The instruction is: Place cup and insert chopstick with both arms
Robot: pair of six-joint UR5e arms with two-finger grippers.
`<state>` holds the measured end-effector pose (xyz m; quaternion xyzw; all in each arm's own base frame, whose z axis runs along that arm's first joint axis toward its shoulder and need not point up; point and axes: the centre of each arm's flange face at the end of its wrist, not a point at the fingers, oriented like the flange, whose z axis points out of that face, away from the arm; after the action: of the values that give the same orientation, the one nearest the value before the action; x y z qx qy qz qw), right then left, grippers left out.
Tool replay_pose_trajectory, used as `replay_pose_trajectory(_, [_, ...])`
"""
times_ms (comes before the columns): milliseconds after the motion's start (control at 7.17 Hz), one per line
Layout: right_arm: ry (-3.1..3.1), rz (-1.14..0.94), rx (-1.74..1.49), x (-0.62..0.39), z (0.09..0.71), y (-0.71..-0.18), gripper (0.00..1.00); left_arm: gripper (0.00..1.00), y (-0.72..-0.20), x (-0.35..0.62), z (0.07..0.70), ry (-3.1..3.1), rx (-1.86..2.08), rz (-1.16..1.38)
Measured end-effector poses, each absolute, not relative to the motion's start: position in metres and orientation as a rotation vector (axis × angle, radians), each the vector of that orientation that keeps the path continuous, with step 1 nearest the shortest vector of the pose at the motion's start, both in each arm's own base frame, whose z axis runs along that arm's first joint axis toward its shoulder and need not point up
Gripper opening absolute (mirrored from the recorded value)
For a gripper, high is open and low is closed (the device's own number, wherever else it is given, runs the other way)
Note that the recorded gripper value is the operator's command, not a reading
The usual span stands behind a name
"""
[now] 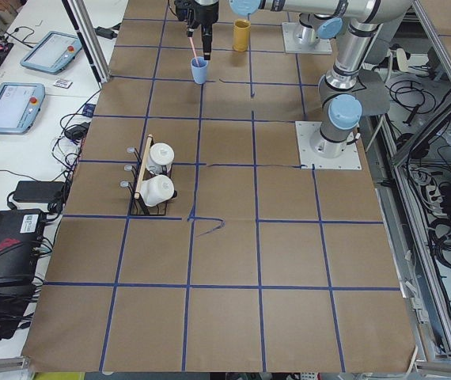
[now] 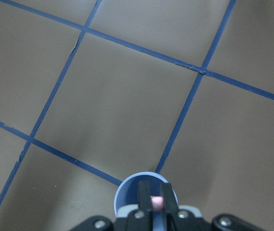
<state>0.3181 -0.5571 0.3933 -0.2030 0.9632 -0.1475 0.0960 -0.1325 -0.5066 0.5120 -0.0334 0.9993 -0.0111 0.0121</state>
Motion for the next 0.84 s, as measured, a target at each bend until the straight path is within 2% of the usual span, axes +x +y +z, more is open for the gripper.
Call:
replay_pose_trajectory(140, [2.857, -0.431, -0.599, 0.318, 0.390, -0.558, 0.51, 1.00, -0.506, -0.132, 0.512, 3.115, -0.104, -0.035])
replay_pose_trajectory(279, [2.858, -0.430, -0.597, 0.318, 0.390, -0.558, 0.67, 1.00, -0.506, -0.132, 0.512, 3.115, -0.104, -0.035])
replay_pose_trajectory(419, [2.858, -0.431, -0.596, 0.318, 0.392, -0.557, 0.73, 1.00, -0.506, -0.132, 0.512, 3.115, -0.104, -0.035])
replay_pose_trajectory(837, [2.892, -0.373, -0.570, 0.311, 0.440, -0.560, 0.80, 1.00, -0.507, -0.132, 0.512, 3.115, -0.102, -0.033])
